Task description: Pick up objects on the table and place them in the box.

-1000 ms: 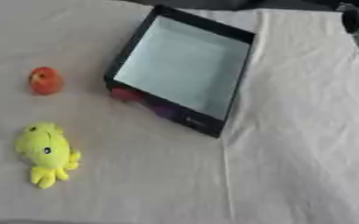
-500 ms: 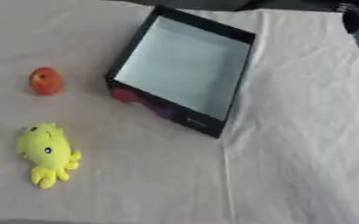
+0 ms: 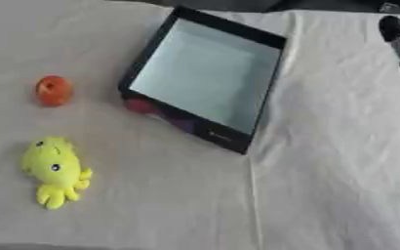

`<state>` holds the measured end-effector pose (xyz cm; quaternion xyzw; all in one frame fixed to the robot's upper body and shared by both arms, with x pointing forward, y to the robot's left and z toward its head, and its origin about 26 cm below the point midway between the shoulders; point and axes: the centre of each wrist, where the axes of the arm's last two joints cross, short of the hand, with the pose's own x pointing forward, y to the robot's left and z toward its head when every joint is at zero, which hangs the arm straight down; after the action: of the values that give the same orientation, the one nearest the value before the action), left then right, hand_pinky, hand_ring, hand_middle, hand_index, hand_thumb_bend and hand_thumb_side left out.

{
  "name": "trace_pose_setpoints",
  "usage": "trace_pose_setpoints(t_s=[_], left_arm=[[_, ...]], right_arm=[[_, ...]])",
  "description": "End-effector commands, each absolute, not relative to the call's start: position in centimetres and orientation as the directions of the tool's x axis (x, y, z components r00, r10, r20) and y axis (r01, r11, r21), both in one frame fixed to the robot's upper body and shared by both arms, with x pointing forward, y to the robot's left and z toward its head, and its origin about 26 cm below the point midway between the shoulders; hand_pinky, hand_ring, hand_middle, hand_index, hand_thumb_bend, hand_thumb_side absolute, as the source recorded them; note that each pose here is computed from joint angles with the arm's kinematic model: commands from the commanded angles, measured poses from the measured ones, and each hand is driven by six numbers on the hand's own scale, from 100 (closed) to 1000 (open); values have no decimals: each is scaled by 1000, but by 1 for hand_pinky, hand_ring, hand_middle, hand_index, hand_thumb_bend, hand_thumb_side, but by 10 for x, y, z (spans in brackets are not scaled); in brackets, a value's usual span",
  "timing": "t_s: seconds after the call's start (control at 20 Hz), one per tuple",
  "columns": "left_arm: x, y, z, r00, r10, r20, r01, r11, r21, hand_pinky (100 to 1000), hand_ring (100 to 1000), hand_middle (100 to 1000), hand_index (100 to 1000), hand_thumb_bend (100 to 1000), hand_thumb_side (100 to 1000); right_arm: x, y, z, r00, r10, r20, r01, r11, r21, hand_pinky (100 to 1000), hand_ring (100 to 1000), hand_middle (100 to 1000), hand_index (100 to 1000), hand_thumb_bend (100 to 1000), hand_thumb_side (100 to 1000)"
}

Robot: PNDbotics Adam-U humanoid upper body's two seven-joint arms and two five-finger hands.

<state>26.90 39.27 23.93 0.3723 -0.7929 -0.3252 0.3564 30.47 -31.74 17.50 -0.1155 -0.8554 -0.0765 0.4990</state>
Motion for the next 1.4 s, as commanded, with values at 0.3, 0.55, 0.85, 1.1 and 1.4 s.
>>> trace_pose_setpoints(t_s=[0.3, 0.55, 0.85, 1.1, 1.4], left_arm=[[265, 375, 277, -509, -855, 98, -118, 182, 976, 797, 690, 756, 864, 548, 507], [270, 362, 287, -582, -809, 84, 40, 74, 996, 808, 713, 768, 872, 496, 548], [273, 352, 294, -615, -787, 55, 104, -11, 995, 824, 736, 785, 890, 542, 537], [276, 345, 284, -634, -773, 30, 178, -109, 978, 817, 745, 783, 891, 583, 466], [277, 340, 270, -644, -765, -29, 220, -221, 950, 816, 761, 791, 890, 601, 350]], right_arm=[[303, -322, 183, -485, 163, 859, 272, 962, -30, 928, 893, 920, 851, 720, 321], [304, -319, 183, -485, 158, 860, 259, 965, -32, 928, 894, 920, 851, 721, 322], [304, -318, 183, -484, 154, 861, 254, 967, -30, 928, 895, 921, 851, 720, 320], [305, -317, 182, -484, 148, 863, 249, 968, -26, 929, 895, 921, 851, 719, 320], [306, -315, 180, -479, 140, 866, 245, 969, -21, 929, 895, 921, 851, 718, 317]])
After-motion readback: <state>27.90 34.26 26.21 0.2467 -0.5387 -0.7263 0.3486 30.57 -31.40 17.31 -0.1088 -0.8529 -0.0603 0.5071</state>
